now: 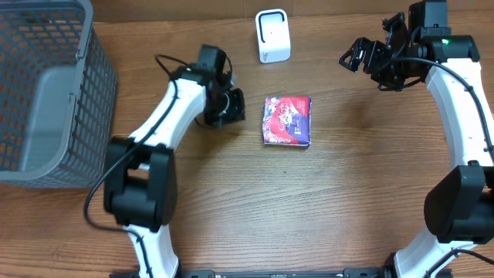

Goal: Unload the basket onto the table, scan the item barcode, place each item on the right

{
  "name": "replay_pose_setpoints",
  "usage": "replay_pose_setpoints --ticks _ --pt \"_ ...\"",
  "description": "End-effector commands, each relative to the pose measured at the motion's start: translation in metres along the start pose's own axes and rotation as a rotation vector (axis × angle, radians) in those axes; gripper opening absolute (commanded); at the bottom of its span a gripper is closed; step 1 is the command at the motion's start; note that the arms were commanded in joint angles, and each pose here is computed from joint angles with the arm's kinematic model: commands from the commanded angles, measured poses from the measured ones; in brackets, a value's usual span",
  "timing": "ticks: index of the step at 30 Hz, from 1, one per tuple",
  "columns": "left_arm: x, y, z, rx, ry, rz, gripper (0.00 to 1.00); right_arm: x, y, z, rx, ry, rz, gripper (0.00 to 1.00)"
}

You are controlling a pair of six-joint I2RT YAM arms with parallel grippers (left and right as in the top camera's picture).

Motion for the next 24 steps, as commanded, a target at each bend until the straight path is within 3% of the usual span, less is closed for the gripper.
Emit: replay_pose_setpoints --ticks 1,3,4,7,17,24 --pt "-0.011 -0.092 -0.016 -0.242 0.104 -0.186 0.04 0.0 0.0 0.001 -0.001 -0.012 0.003 1.0" --pt "-0.011 -0.121 -0.012 -0.296 0.1 -0.258 0.04 0.0 0.0 0.001 -0.001 -0.012 0.003 1.0" --pt "-0.009 -0.133 -0.01 -0.323 0.095 -0.292 0.11 0.0 0.0 0.001 -0.001 -0.012 0.003 1.0" --pt "-0.003 -0.165 -0.004 -0.395 0.075 -0.374 1.0 0.0 0.0 0.001 0.0 -0.011 0.001 1.0" --pt "0.018 -0.183 0.015 -0.355 0.023 -0.466 1.0 0.008 0.0 0.0 0.01 -0.024 -0.069 1.0" --pt "0.017 -0.183 0.015 -0.356 0.024 -0.466 1.0 0.018 0.026 0.038 0.157 -0.033 -0.067 1.0"
Point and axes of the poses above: each gripper's point midway between its finger pads, its own y axis out along the fingers, its own x axis along the line the jaws close on, z = x × y, the point moved 7 cm from there along -y, back along the fingers, and after that the axes turned 8 degrees about y, right-handed, at the moved point
